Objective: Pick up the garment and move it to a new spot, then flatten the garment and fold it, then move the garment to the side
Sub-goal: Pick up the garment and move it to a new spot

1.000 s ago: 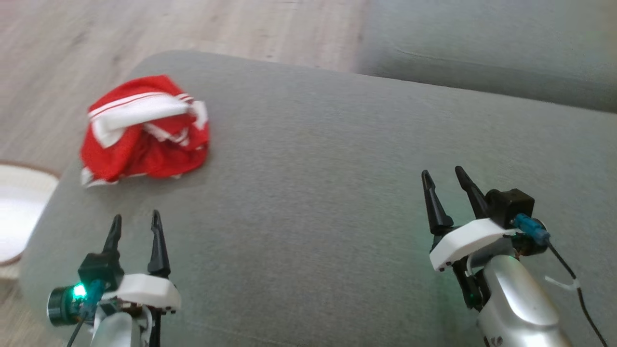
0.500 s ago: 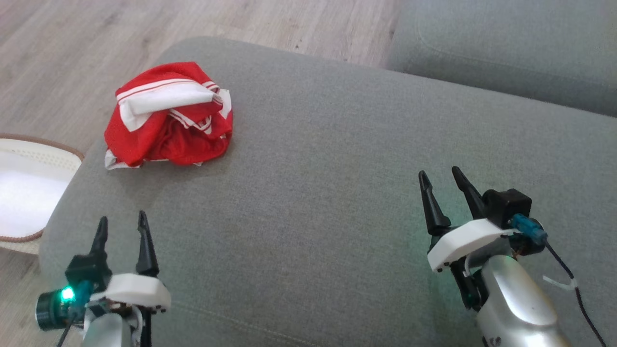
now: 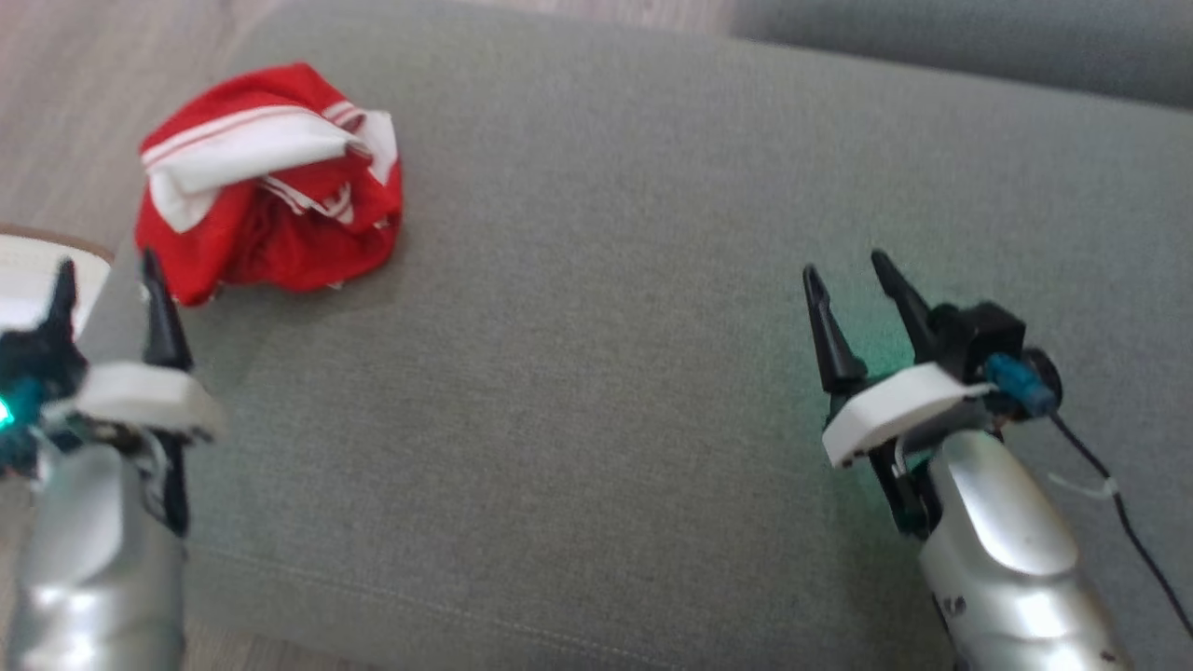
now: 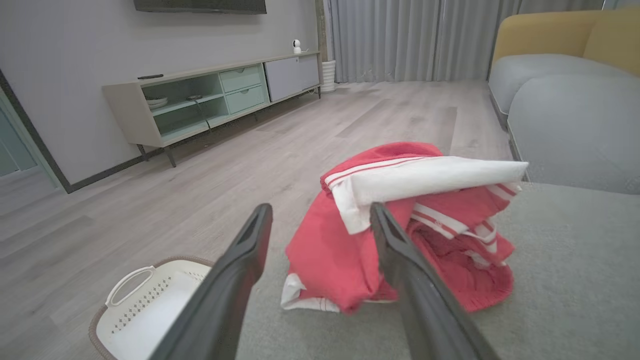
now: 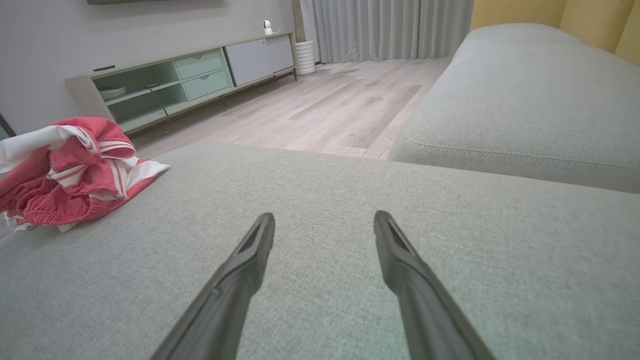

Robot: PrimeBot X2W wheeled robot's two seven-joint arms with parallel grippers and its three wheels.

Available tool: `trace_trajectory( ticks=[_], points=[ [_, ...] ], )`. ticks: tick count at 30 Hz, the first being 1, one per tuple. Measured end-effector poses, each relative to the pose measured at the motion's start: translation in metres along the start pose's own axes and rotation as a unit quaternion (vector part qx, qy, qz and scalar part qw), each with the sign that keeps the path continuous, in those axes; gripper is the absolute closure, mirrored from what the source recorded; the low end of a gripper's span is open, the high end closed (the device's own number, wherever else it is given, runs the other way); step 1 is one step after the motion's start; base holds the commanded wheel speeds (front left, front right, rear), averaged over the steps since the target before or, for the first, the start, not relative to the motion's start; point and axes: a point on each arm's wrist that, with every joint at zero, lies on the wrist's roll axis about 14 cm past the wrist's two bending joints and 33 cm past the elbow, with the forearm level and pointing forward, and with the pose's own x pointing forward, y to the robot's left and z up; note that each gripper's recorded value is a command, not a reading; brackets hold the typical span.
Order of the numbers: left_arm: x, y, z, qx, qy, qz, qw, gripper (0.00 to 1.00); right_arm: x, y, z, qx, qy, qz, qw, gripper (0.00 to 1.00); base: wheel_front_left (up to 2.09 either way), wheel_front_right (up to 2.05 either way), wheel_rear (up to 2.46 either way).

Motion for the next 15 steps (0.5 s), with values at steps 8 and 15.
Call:
trace_trajectory(
  ticks=[8,15],
  points=[
    [0.044,0.003,-0.008,0.047,0.039,-0.004,0.998,0.00,0.014,-0.021,-0.020,0.000,0.013,-0.009,1.000,0.00,0.00,0.00,0.00],
    [0.080,-0.007,-0.014,0.005,0.054,0.005,0.999,0.00,0.022,-0.043,-0.046,0.005,0.032,-0.020,0.999,0.00,0.00,0.00,0.00]
  ],
)
